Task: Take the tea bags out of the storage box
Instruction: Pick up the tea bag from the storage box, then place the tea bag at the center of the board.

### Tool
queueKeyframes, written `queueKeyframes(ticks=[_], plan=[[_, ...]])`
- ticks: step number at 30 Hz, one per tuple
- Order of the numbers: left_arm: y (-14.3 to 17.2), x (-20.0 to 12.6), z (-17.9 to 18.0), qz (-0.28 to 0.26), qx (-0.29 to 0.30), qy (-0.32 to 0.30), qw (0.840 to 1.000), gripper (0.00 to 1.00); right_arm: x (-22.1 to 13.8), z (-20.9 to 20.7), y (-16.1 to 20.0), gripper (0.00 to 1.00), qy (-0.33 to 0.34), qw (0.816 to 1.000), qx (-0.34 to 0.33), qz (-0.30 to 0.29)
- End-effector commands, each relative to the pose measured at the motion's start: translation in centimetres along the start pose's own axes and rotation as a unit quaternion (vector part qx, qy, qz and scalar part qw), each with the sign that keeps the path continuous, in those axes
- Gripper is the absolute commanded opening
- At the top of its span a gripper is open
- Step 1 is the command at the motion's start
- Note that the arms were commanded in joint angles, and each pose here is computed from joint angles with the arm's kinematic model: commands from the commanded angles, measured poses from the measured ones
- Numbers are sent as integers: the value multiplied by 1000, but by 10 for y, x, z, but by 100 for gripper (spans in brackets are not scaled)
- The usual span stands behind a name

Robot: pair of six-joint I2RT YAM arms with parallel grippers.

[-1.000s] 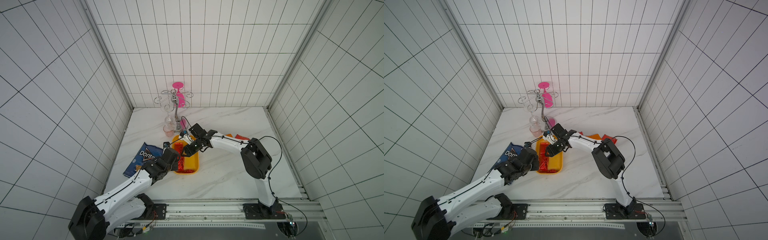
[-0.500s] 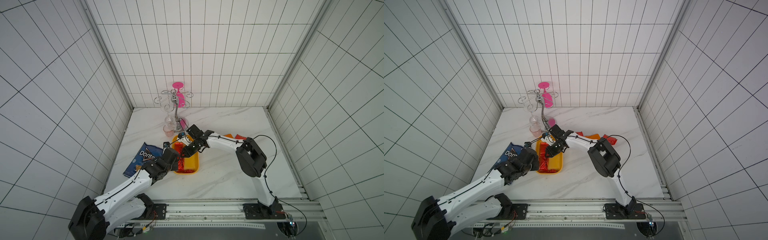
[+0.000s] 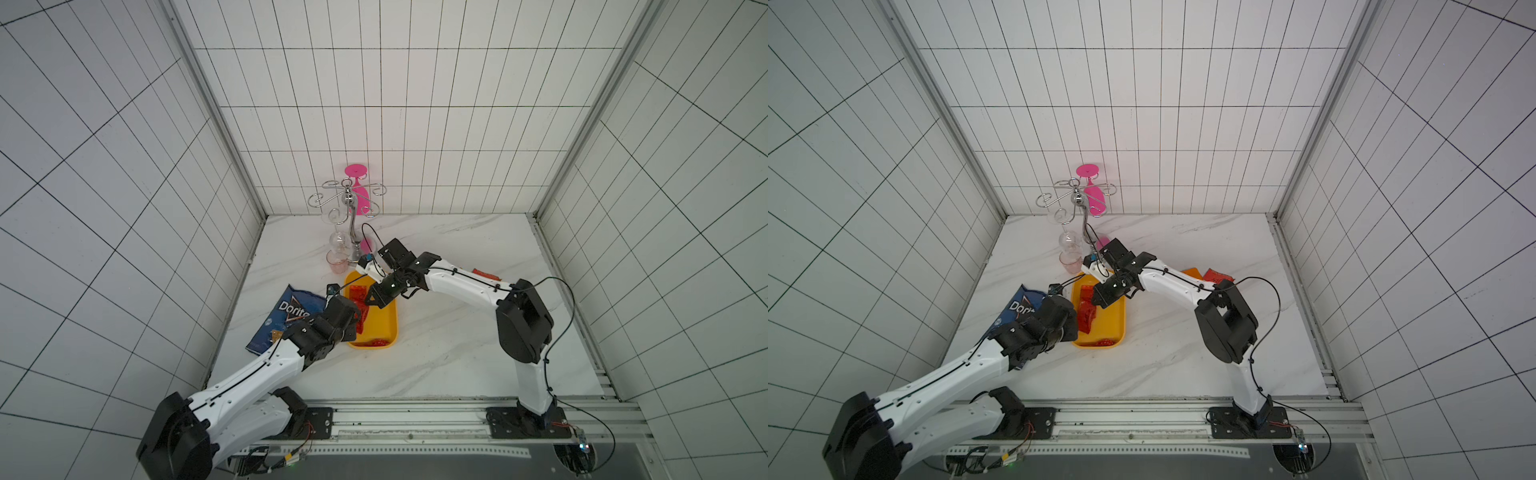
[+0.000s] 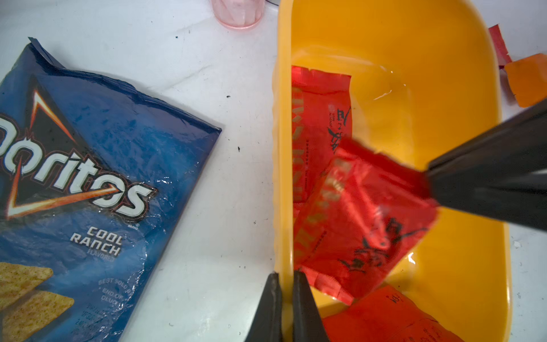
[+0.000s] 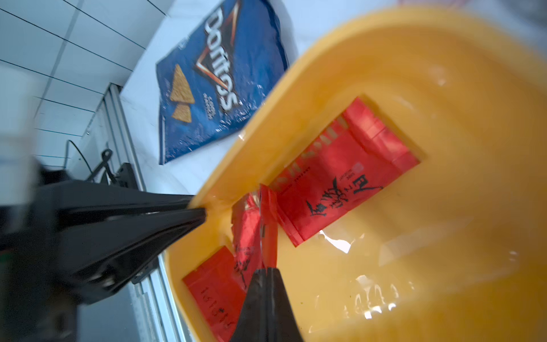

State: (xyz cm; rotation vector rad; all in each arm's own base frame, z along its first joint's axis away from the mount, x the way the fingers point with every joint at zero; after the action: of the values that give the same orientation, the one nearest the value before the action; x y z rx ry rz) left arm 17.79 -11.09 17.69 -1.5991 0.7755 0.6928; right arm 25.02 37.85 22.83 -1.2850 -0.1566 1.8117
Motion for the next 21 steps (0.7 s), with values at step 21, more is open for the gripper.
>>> queueKeyframes(ticks=[21], plan=[[-2, -2, 0, -15, -4, 8, 1000, 0, -106, -130, 100, 0, 100, 948, 259, -156]])
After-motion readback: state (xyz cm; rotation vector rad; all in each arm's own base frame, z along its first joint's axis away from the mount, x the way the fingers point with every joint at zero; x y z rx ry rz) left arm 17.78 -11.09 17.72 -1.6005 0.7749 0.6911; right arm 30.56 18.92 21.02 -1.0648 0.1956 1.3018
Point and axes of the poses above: each gripper's point midway between its finger pads, its own x axis out along the fingers, its own z axis along the line the jaws close on, y = z × x, the point moved 10 cm from there along -x, back along the fingers
